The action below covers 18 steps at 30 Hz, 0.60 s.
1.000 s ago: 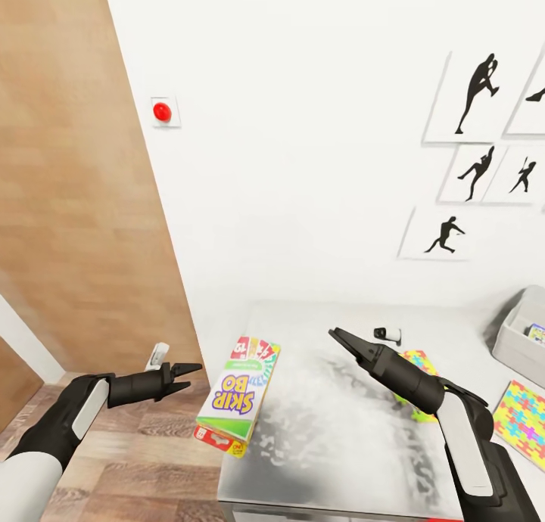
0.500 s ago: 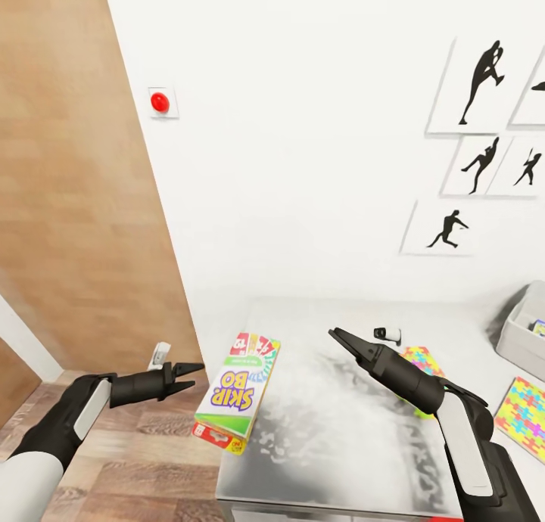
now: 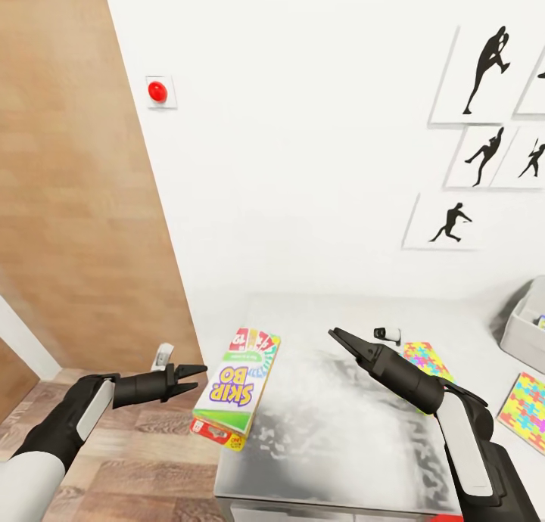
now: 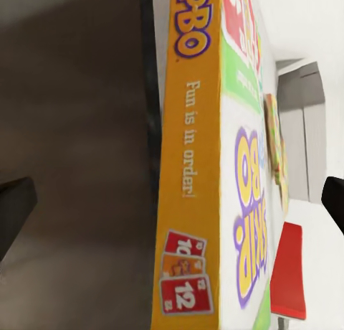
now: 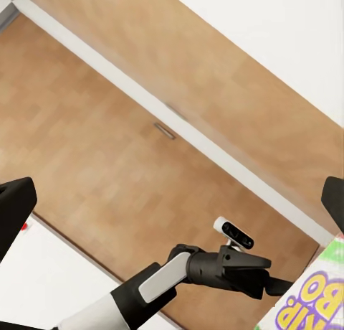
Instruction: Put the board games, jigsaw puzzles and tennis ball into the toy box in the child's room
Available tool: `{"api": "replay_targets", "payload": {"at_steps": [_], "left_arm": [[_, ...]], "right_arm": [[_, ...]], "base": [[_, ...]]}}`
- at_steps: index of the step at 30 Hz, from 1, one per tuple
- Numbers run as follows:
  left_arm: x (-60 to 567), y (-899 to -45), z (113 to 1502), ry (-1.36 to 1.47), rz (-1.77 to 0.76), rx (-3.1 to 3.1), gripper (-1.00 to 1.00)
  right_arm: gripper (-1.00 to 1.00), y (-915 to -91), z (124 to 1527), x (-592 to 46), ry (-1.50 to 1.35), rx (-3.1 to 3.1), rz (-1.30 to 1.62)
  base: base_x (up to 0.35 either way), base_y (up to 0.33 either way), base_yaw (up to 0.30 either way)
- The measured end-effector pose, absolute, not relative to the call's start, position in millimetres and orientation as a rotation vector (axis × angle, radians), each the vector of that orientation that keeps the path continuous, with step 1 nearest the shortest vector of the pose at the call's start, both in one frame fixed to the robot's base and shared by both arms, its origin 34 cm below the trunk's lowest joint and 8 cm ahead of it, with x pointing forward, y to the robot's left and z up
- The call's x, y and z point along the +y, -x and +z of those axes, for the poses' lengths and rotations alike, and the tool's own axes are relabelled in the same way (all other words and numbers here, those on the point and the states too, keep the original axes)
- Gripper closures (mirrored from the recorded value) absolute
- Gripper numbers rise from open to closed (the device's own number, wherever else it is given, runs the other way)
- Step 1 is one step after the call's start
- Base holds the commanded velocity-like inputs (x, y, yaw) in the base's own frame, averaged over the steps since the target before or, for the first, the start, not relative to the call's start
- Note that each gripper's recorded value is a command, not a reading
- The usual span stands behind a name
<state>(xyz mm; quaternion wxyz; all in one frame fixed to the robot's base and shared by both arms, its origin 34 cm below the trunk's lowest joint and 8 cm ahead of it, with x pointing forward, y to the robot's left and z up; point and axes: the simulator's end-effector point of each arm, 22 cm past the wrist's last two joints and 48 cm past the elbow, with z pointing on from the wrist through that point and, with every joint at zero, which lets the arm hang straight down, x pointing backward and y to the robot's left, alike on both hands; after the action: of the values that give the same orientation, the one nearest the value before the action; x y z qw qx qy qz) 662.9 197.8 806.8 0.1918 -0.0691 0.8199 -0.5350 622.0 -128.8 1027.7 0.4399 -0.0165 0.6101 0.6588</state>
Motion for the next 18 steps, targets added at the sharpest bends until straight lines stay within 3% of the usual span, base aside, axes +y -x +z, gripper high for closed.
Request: {"api": "replay_targets", "payload": {"at_steps": [18], "left_arm": [[195.2,-662.3,804.5,0.187,-1.533,2.280,-1.00]], "right_arm": [[-1.00,-622.5,1019.4,-129.9,0.040,1.517,1.632]], "base": [[0.000,0.000,0.000]]}}
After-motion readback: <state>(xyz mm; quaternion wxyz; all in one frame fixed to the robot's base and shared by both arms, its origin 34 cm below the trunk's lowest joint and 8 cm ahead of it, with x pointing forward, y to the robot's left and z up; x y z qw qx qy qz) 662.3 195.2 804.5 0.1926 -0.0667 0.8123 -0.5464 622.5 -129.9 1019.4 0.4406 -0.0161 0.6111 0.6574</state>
